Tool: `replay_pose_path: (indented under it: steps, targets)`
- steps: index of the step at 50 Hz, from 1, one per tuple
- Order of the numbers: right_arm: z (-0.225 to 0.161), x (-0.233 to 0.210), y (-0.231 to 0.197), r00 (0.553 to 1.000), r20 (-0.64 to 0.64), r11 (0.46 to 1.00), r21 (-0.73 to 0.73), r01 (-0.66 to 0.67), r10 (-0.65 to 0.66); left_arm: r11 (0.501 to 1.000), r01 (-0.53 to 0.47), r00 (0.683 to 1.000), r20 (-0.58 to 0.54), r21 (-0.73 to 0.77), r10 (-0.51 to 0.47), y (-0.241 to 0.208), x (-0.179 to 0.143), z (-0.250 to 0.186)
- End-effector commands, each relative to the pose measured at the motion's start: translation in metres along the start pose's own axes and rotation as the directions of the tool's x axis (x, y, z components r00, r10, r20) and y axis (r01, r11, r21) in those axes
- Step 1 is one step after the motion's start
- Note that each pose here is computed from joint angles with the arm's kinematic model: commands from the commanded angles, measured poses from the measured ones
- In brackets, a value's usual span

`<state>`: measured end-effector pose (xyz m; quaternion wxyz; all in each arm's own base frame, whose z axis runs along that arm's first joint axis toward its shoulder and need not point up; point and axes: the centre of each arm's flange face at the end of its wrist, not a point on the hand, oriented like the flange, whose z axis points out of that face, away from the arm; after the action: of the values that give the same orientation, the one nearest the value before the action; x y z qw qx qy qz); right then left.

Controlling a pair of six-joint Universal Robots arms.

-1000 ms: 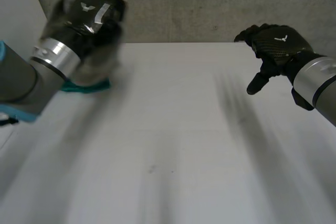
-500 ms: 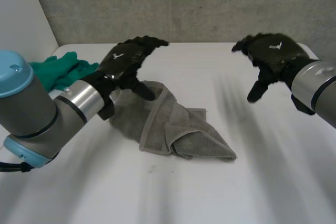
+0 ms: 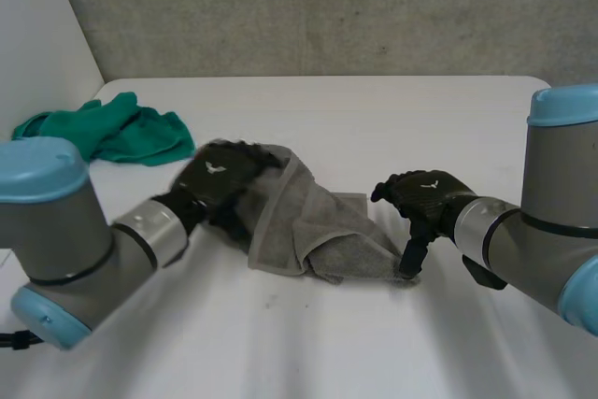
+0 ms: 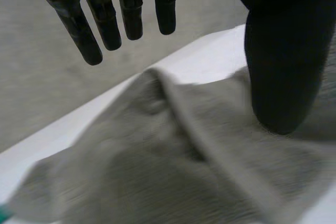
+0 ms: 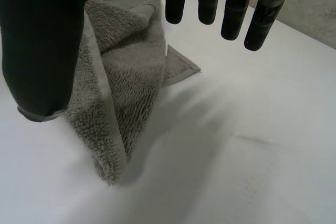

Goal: Fold the laundry.

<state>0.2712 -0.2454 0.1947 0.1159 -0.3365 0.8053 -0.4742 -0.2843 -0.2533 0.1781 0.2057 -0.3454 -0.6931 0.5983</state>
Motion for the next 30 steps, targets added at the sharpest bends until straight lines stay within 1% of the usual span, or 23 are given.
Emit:
replay_pose_path:
  steps: [1,5,11,15,21,27,30]
  targets:
    - [0.0,0.002,0.01,1.0,-0.018,1.0,-0.01,0.002,-0.003,0.998,0.06,0.992,-0.115,0.029,-0.056,-0.013,0.05,0.002]
    - [-0.003,0.009,0.015,0.999,-0.036,1.0,-0.027,-0.011,0.01,0.995,0.088,0.99,-0.11,0.035,-0.084,-0.013,0.062,0.016]
    - [-0.008,0.018,0.021,0.998,-0.06,0.999,-0.032,-0.017,0.015,0.996,0.084,0.989,-0.121,0.019,-0.081,-0.005,0.078,0.032]
    - [-0.008,0.025,0.026,0.997,-0.079,0.999,-0.033,-0.018,0.015,0.996,0.085,0.988,-0.128,0.006,-0.083,0.001,0.083,0.037]
    - [-0.007,0.032,0.029,0.995,-0.096,0.999,-0.042,-0.025,0.021,0.996,0.084,0.989,-0.122,-0.001,-0.084,0.007,0.082,0.044]
    - [-0.007,0.033,0.027,0.995,-0.096,0.999,-0.037,-0.024,0.021,0.997,0.072,0.995,-0.068,-0.011,-0.073,0.009,0.076,0.047]
    - [-0.006,0.035,0.023,0.995,-0.096,1.0,-0.023,-0.021,0.019,0.999,0.047,0.997,-0.052,-0.017,-0.048,0.007,0.076,0.043]
